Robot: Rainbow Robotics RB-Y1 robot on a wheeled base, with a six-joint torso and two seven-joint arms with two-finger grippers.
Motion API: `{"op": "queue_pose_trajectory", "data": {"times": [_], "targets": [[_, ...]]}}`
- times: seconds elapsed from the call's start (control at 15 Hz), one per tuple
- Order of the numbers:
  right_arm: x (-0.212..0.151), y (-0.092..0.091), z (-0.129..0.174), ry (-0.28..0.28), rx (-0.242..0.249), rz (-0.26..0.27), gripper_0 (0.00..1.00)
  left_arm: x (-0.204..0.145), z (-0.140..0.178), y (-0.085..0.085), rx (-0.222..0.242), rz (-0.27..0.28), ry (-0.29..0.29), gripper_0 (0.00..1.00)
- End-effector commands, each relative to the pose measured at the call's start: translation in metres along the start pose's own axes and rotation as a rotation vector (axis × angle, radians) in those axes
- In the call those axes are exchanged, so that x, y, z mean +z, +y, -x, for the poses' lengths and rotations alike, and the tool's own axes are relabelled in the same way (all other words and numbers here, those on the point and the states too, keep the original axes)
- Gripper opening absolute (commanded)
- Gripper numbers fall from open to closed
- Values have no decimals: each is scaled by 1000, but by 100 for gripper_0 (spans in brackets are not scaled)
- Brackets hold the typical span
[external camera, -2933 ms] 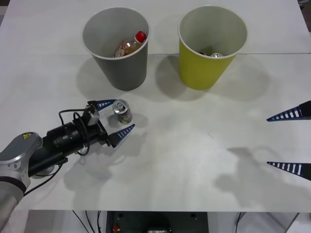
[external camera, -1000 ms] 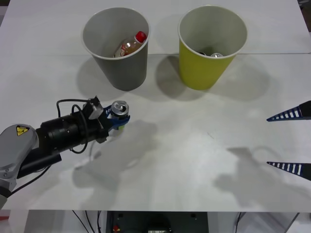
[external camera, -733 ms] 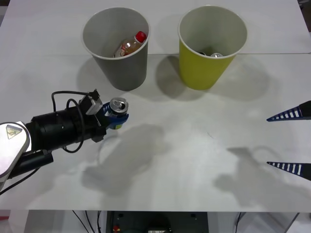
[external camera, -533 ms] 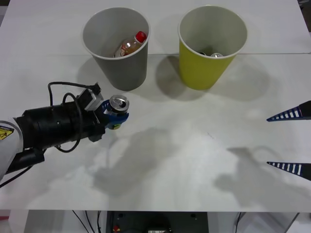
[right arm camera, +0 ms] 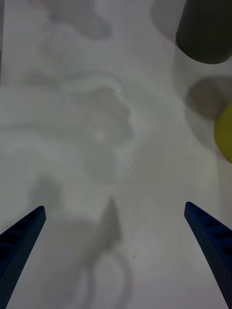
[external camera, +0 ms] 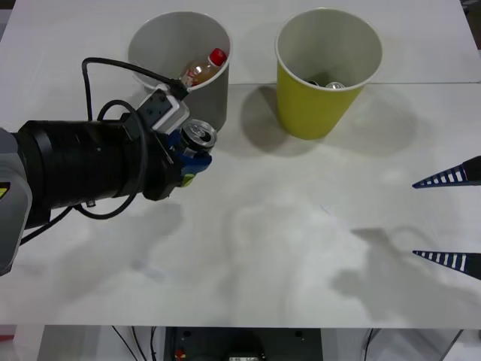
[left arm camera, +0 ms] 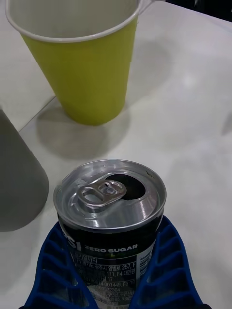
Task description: Put the can into the green bin and the plastic bottle into the gray bin
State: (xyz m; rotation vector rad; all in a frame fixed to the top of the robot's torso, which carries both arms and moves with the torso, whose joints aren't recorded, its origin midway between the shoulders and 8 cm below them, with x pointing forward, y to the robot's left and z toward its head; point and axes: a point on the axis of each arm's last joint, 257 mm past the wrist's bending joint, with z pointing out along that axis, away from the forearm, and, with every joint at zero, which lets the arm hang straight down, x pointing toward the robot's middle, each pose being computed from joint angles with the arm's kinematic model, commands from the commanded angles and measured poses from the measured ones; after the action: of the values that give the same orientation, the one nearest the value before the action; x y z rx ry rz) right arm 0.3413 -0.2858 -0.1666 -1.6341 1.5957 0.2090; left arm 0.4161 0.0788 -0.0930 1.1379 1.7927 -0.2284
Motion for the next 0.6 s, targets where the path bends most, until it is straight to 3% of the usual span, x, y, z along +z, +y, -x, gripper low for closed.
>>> {"op": "queue_pose_trajectory", "data": {"times": [0.07,0.27,0.47,0.6], "targets": [[0,0,0,0,0,0,100,4,23,-6,44,-12,55,0],[0,0,0,0,0,0,100,17,70,-4,61,-38,2,0],[0,0,0,0,0,0,100,31,109,8,79,-69,-8,0],[0,0,0,0,0,0,100,40,128,19,33,-80,12,0]]}}
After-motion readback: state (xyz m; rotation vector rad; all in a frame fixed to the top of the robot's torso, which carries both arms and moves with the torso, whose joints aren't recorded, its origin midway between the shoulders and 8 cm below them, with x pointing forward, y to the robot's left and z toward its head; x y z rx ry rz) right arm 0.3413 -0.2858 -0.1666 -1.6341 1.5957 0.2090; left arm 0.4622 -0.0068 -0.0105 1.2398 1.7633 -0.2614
